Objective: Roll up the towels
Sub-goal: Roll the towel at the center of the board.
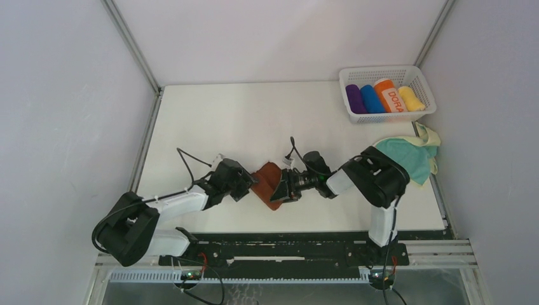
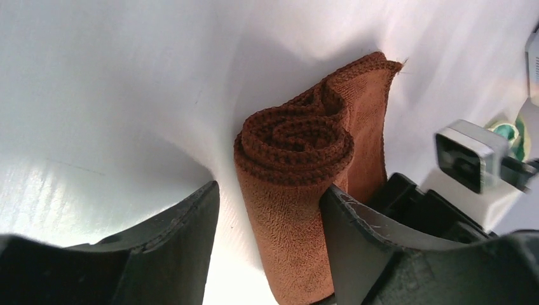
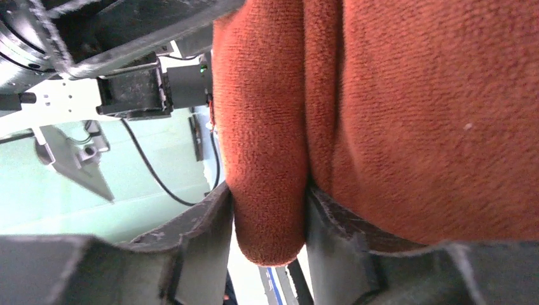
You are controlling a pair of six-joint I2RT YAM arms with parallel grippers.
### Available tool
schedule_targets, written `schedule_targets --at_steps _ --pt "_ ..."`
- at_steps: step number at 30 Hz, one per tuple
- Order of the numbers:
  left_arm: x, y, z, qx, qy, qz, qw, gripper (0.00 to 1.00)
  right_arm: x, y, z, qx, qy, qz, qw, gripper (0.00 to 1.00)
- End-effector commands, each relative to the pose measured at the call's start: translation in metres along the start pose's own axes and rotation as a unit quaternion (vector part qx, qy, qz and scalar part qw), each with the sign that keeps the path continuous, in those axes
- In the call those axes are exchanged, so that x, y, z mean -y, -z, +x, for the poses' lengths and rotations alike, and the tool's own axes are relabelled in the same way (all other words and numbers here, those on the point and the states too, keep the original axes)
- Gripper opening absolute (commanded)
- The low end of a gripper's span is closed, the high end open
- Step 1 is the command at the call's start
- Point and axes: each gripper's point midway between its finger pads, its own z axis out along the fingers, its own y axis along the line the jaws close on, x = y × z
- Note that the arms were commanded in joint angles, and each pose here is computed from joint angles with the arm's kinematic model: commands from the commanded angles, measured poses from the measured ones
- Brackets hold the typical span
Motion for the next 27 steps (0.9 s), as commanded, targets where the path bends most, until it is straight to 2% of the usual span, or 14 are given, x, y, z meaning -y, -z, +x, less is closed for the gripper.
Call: schedule_targets --at_steps 1,5,9,12,15,22,27 --pt "-0.032 -0.006 0.009 -0.012 -0.009 -0.062 0.998 0.63 0.016 0.015 0.001 0.006 0.042 0.106 0.993 0.46" --pt "-0.042 -0.006 0.008 -0.009 -0.017 -0.086 0.996 0.61 0.002 0.028 -0.003 0.014 0.115 0.174 0.978 0.51" --pt "-0.042 -0.005 0.006 -0.007 -0.020 -0.091 0.996 0.60 -0.010 0.043 -0.008 0.029 0.200 0.271 0.941 0.57" --pt "-0.042 -0.005 0.006 -0.010 -0.023 -0.097 0.995 0.60 -0.021 0.054 -0.014 0.053 0.285 0.338 0.895 0.58" --pt "-0.041 -0.005 0.006 -0.012 -0.024 -0.100 0.995 0.61 -0.038 0.061 -0.022 0.083 0.374 0.386 0.839 0.60" --pt "-0.040 -0.004 0.006 -0.014 -0.024 -0.104 0.994 0.62 -0.059 0.037 -0.014 0.081 0.523 0.433 0.730 0.62" --pt "-0.040 -0.004 0.007 -0.017 -0.024 -0.105 0.994 0.62 -0.048 0.016 -0.010 0.058 0.564 0.457 0.685 0.62"
